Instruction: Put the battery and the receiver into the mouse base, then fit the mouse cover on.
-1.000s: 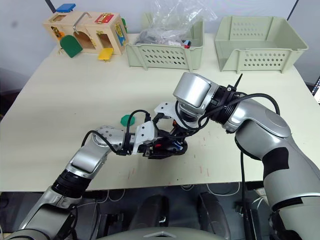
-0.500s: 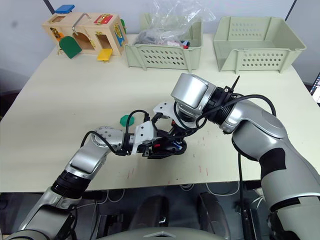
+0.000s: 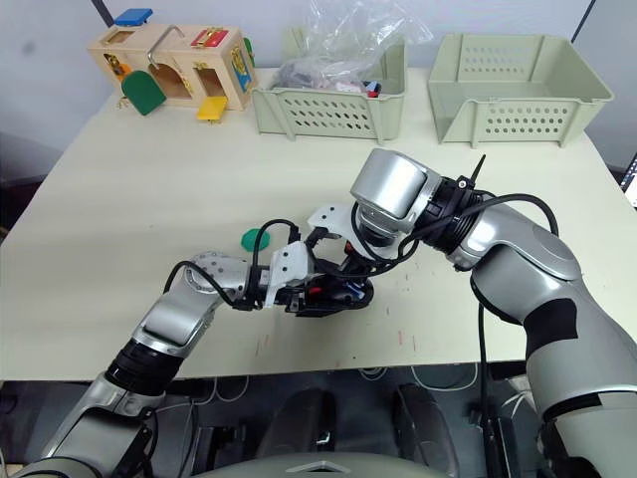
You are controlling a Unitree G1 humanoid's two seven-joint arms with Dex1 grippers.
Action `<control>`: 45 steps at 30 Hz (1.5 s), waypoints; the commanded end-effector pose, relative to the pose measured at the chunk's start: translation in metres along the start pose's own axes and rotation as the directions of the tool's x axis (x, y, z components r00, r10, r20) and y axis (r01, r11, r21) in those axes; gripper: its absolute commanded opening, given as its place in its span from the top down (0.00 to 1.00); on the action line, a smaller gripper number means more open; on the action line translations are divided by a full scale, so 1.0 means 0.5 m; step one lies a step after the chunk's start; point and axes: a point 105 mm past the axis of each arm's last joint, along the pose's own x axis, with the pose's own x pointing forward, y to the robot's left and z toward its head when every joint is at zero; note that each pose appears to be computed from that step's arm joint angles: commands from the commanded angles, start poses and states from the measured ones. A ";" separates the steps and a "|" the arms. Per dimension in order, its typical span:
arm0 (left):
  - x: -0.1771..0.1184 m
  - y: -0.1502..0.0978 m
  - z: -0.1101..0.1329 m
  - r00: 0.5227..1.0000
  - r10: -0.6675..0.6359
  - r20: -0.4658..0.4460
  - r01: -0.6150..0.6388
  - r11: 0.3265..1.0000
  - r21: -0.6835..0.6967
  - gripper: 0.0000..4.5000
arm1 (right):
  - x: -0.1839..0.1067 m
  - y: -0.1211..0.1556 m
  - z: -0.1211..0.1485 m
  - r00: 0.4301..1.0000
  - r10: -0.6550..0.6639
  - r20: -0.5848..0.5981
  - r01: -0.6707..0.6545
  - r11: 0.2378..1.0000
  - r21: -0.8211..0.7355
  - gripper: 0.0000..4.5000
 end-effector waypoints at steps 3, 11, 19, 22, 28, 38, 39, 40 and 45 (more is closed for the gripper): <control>0.010 -0.008 0.007 1.000 -0.022 0.006 0.022 1.000 0.015 0.35 | 0.006 0.021 0.000 0.999 0.051 0.010 -0.051 0.999 -0.014 1.00; 0.009 -0.005 0.009 1.000 -0.021 0.005 0.021 1.000 0.012 0.35 | 0.005 0.021 0.001 0.999 0.045 0.018 -0.045 0.999 -0.010 1.00; 0.008 -0.003 0.005 1.000 -0.014 0.004 0.014 1.000 0.000 0.35 | 0.013 0.008 -0.012 0.999 0.032 0.018 -0.032 0.999 0.025 1.00; 0.008 -0.002 0.005 1.000 -0.013 0.004 0.013 1.000 -0.002 0.35 | 0.014 0.010 -0.008 0.999 0.033 0.023 -0.034 0.999 0.025 1.00; 0.008 -0.003 0.001 1.000 -0.012 0.001 0.012 1.000 -0.004 0.35 | 0.012 0.013 -0.004 0.999 0.038 0.028 -0.039 0.999 0.026 1.00; 0.009 -0.004 -0.003 1.000 -0.007 -0.003 0.007 1.000 -0.004 0.35 | 0.028 0.012 -0.010 1.000 0.023 -0.018 -0.023 0.999 0.028 1.00; 0.009 -0.004 -0.003 1.000 -0.007 -0.003 0.007 1.000 -0.004 0.35 | 0.028 0.011 -0.008 1.000 0.021 -0.016 -0.021 0.999 0.031 1.00; 0.010 -0.004 -0.003 1.000 -0.006 -0.003 0.006 1.000 -0.004 0.35 | 0.028 0.009 -0.006 1.000 0.014 -0.012 -0.014 0.999 0.033 1.00; 0.012 -0.005 -0.002 1.000 -0.005 0.001 0.005 1.000 -0.003 0.35 | 0.028 0.009 -0.002 1.000 0.012 -0.007 -0.012 0.999 0.035 1.00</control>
